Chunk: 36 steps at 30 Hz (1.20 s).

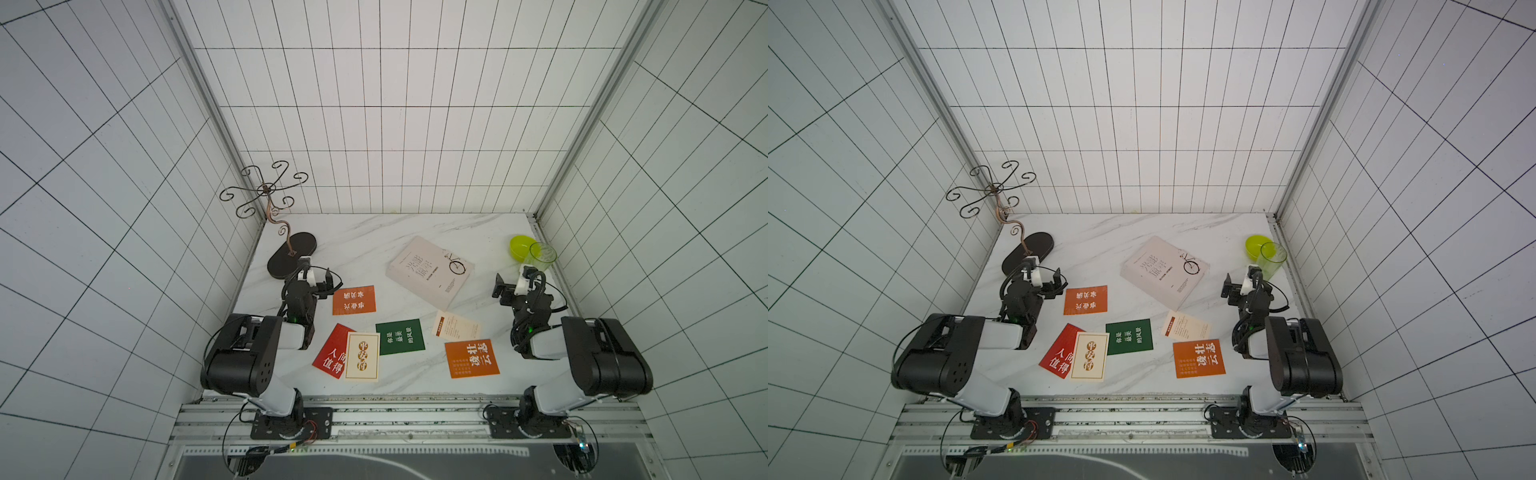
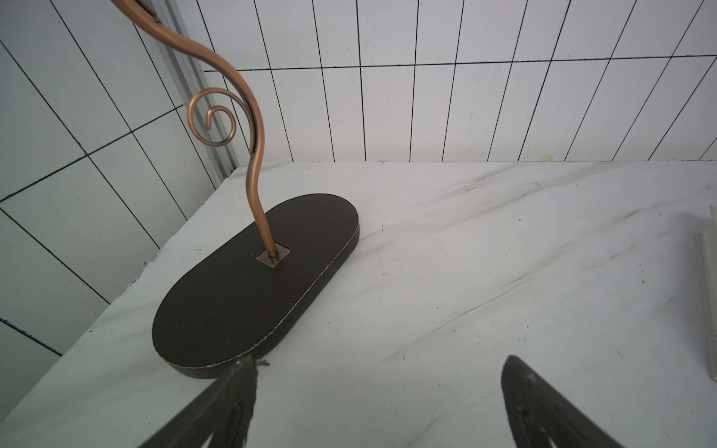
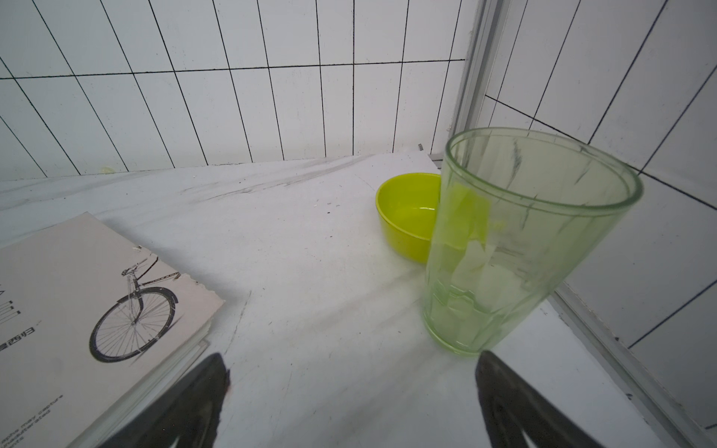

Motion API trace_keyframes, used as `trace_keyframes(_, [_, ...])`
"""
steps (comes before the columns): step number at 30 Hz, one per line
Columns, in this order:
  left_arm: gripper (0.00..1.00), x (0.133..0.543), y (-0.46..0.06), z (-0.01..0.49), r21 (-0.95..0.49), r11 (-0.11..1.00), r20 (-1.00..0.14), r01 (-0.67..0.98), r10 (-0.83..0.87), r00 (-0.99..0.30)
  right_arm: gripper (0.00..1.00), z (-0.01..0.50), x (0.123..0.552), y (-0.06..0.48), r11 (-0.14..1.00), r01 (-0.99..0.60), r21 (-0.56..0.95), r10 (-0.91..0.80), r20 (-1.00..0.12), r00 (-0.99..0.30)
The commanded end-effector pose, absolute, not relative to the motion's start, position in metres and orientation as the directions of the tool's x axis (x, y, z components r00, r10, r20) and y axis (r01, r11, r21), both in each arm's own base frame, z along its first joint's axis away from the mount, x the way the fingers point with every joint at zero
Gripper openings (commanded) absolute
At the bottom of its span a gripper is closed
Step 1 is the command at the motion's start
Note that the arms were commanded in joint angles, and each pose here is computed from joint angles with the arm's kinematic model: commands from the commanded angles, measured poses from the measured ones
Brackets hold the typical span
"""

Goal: Place the photos into the photo albums
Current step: Adjust the photo album at the center of the board.

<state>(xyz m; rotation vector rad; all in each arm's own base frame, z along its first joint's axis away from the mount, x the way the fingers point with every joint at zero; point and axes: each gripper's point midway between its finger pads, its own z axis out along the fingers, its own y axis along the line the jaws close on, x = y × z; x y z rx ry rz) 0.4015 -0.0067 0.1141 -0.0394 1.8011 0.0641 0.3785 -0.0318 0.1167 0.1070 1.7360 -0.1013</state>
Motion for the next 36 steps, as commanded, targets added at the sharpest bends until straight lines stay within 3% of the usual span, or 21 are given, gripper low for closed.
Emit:
trace_keyframes(1, [0.98, 0.405, -0.006, 0.126, 0.023, 0.997, -0.981, -0.067, 0.010, -0.192, 0.99, 0.128, 0.382, -0.032, 0.992, 0.123, -0.007, 0.008, -0.993, -0.122])
trace_keyframes(6, [0.98, 0.405, -0.006, 0.125, 0.021, 0.997, -0.981, -0.069, 0.008, -0.194, 0.98, 0.128, 0.382, -0.032, 0.992, 0.122, -0.008, 0.007, -0.992, -0.122])
trace_keyframes(9, [0.92, 0.405, -0.006, 0.130, 0.022, 0.997, -0.984, -0.069, 0.009, -0.179, 0.88, 0.131, 0.382, -0.035, 0.991, 0.135, -0.001, 0.015, -0.993, -0.118])
trace_keyframes(11, [0.90, 0.408, -0.008, 0.140, 0.027, 0.998, -0.987, -0.057, 0.018, -0.159, 0.87, 0.131, 0.389, -0.036, 0.990, 0.141, -0.003, 0.019, -0.988, -0.151])
trace_keyframes(15, [0.88, 0.416, -0.002, 0.156, 0.038, 0.993, -0.970, -0.111, 0.010, -0.242, 0.82, 0.135, 0.409, -0.036, 0.990, 0.138, -0.012, 0.025, -0.965, -0.261])
trace_keyframes(18, [0.88, 0.415, 0.000, 0.179, 0.002, 0.986, -0.977, -0.169, -0.034, -0.212, 0.81, 0.148, 0.417, -0.038, 0.987, 0.160, 0.027, 0.071, -0.958, -0.280])
trace_keyframes(22, [0.86, 0.415, -0.022, 0.213, -0.070, 0.993, -0.987, -0.097, -0.084, -0.141, 0.79, 0.173, 0.428, -0.020, 0.990, 0.091, 0.111, 0.131, -0.958, -0.256])
trace_keyframes(26, [0.82, 0.418, -0.050, 0.227, -0.185, 0.982, -0.960, -0.026, -0.186, -0.209, 0.78, 0.187, 0.447, 0.004, 0.987, 0.022, 0.159, 0.157, -0.933, -0.324])
trace_keyframes(36, [0.79, 0.379, -0.175, 0.262, -0.342, 0.895, -0.879, 0.288, -0.196, -0.434, 0.79, 0.216, 0.480, 0.063, 0.961, -0.113, 0.253, 0.171, -0.862, -0.477])
